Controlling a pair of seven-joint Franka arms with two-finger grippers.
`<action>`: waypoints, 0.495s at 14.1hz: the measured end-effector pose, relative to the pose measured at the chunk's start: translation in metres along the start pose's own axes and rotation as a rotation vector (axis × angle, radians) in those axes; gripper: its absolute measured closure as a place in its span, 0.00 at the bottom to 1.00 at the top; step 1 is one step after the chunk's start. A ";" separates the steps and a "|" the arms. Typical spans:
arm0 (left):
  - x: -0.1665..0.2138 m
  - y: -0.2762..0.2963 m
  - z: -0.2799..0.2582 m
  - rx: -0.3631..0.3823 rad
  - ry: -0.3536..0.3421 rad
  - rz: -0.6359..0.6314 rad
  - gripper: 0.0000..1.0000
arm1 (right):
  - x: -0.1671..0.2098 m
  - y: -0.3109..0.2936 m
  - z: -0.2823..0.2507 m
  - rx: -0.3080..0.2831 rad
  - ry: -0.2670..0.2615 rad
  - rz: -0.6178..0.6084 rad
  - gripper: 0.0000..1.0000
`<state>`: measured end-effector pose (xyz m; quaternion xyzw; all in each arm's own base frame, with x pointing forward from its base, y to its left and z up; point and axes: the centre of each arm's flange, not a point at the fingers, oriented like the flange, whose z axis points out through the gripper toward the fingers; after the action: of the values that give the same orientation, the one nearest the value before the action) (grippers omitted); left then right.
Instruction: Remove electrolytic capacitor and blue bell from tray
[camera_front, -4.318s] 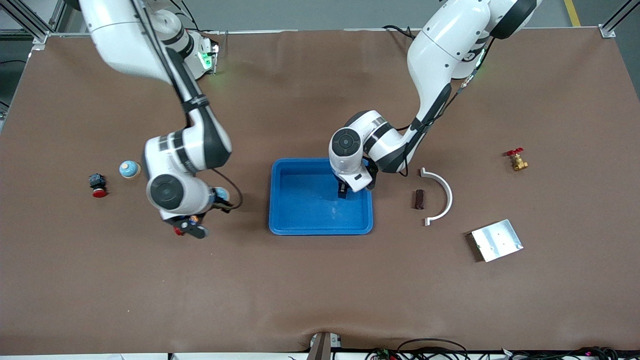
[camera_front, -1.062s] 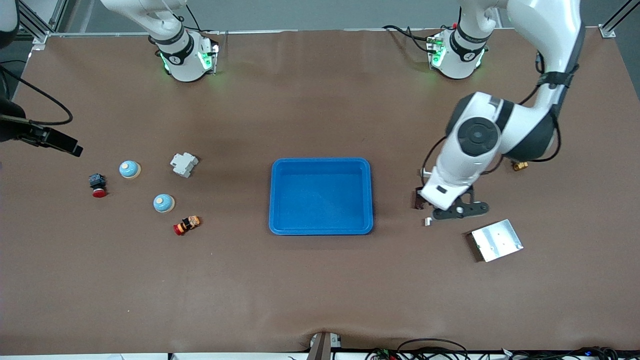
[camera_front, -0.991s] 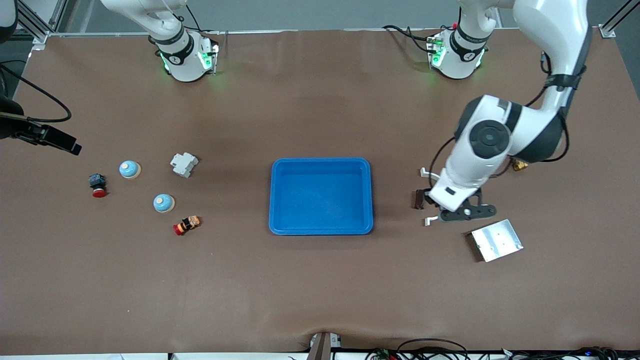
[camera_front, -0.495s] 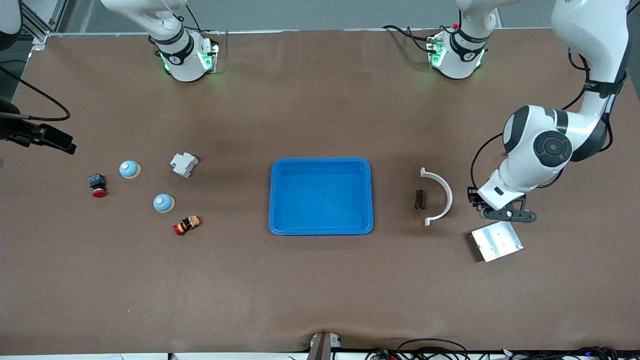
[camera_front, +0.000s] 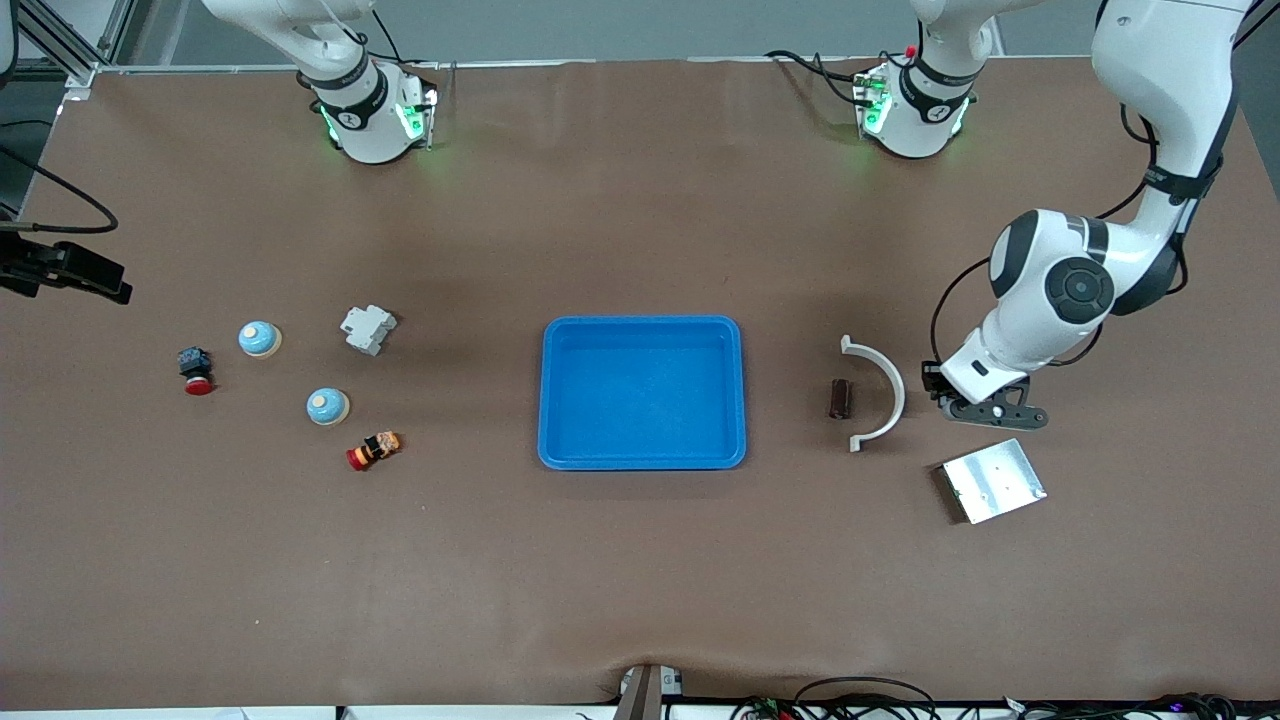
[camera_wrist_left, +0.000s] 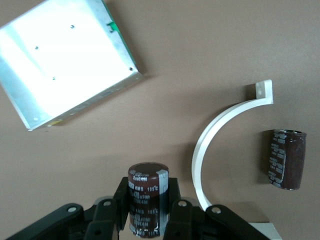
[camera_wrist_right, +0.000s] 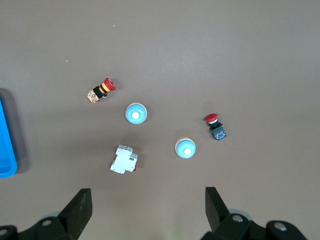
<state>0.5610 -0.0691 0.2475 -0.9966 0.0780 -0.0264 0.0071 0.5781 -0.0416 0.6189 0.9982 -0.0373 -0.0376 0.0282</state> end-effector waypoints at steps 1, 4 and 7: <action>-0.006 0.000 0.007 -0.008 0.010 -0.002 0.66 | 0.000 0.000 0.000 0.000 0.000 -0.002 0.00; -0.016 0.001 0.022 -0.025 0.018 -0.008 0.66 | 0.000 0.000 0.000 0.000 -0.001 -0.004 0.00; -0.016 0.001 0.027 -0.030 0.019 -0.011 0.66 | 0.001 -0.001 0.000 0.002 0.011 -0.004 0.00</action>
<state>0.5464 -0.0670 0.2201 -0.9967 0.0730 -0.0349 -0.0089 0.5796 -0.0411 0.6193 0.9985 -0.0350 -0.0319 0.0272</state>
